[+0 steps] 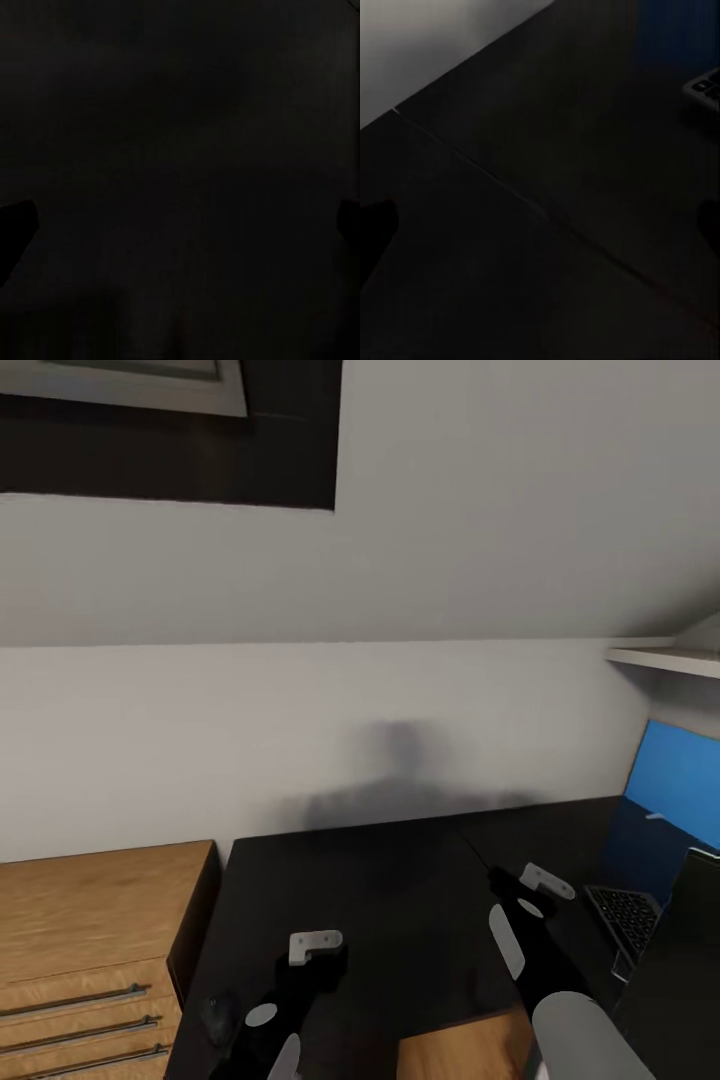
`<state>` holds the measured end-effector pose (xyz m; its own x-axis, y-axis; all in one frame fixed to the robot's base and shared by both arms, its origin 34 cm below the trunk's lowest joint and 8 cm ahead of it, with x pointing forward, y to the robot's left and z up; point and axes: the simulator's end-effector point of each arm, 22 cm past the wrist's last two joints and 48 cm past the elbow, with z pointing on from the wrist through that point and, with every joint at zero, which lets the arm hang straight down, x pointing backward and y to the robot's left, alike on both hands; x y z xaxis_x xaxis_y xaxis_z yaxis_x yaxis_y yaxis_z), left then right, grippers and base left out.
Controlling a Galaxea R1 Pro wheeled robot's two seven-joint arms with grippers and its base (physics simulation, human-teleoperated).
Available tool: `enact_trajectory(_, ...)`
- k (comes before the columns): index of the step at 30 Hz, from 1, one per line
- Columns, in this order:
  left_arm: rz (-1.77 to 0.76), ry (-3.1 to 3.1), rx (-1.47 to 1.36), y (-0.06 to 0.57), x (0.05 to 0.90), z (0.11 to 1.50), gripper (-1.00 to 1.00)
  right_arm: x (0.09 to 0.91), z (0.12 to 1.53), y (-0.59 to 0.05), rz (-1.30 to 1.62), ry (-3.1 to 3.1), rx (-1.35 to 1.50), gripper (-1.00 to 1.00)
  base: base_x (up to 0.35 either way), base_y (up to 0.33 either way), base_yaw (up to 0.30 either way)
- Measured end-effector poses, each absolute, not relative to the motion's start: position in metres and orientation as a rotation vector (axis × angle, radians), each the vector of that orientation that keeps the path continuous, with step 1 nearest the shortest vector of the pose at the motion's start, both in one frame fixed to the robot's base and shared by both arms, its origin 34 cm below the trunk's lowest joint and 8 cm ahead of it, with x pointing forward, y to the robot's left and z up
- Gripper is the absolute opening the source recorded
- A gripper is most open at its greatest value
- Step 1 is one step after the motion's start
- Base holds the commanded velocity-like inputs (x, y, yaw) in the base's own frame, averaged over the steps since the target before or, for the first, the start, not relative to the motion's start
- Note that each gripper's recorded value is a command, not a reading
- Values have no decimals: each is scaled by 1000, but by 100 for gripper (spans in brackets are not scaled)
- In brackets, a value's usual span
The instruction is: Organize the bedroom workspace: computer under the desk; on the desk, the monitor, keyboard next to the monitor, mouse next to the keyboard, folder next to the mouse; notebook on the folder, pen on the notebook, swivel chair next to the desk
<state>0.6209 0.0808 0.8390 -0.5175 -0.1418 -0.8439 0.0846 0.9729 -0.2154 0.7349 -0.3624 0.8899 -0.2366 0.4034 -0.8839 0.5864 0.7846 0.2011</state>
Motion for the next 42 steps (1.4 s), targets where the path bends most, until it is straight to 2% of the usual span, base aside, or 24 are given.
enact_trajectory(11,-280,2096,-40,81,621,839,100,735,890,-362,-204,1865,756,100,-186,0,0)
enact_trajectory(42,-278,2095,-42,83,621,839,100,735,894,-365,-213,1827,765,100,-70,0,-5)
